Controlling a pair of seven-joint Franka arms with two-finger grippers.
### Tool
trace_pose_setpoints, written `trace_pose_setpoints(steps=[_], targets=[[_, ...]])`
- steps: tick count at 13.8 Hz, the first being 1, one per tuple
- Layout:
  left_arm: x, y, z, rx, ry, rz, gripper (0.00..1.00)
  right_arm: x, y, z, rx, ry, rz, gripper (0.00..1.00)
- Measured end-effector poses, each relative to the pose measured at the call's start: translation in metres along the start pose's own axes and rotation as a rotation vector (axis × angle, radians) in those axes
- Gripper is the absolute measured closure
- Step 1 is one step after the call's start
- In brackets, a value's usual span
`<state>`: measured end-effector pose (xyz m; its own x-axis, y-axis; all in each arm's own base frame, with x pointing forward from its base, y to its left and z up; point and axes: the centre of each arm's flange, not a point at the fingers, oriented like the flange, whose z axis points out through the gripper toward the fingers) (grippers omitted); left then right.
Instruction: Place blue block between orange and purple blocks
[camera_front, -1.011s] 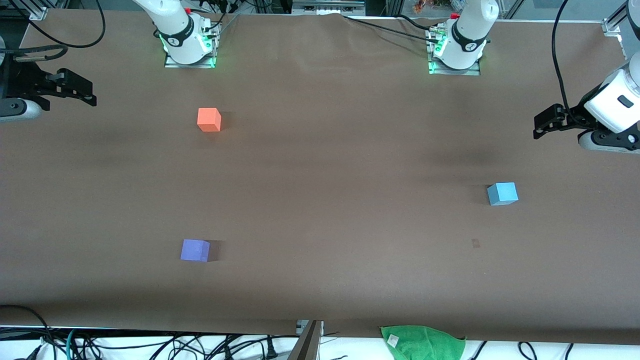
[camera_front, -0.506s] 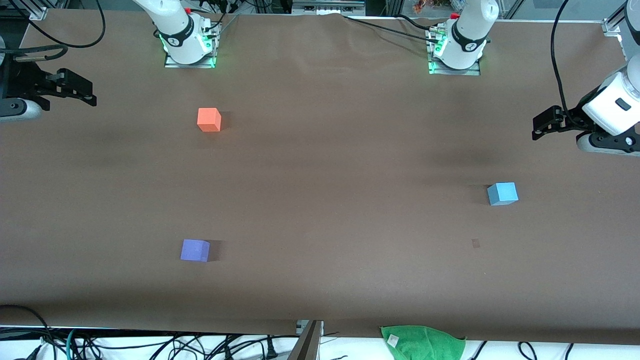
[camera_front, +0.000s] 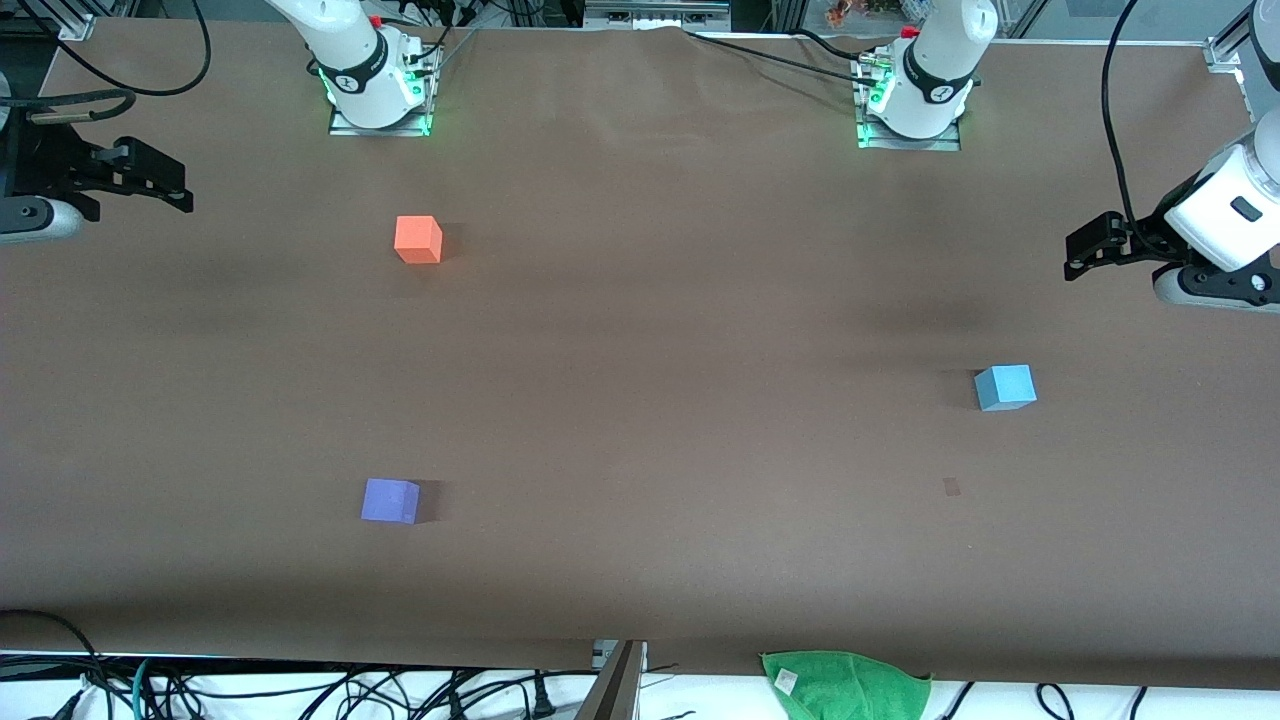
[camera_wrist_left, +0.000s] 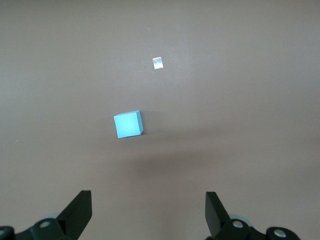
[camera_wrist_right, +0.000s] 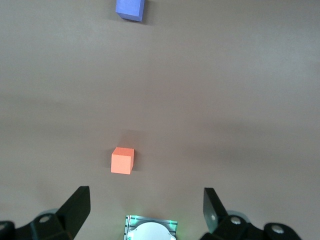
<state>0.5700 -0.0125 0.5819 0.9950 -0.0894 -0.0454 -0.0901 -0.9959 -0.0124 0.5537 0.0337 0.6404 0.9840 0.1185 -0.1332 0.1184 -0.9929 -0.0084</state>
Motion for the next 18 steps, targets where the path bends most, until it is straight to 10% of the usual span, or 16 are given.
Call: trace_pose_setpoints(steps=[18], targets=[[0.009, 0.001, 0.012, -0.002, -0.019, 0.005, 0.0, 0.0, 0.0, 0.0, 0.0, 0.0, 0.0, 0.0]])
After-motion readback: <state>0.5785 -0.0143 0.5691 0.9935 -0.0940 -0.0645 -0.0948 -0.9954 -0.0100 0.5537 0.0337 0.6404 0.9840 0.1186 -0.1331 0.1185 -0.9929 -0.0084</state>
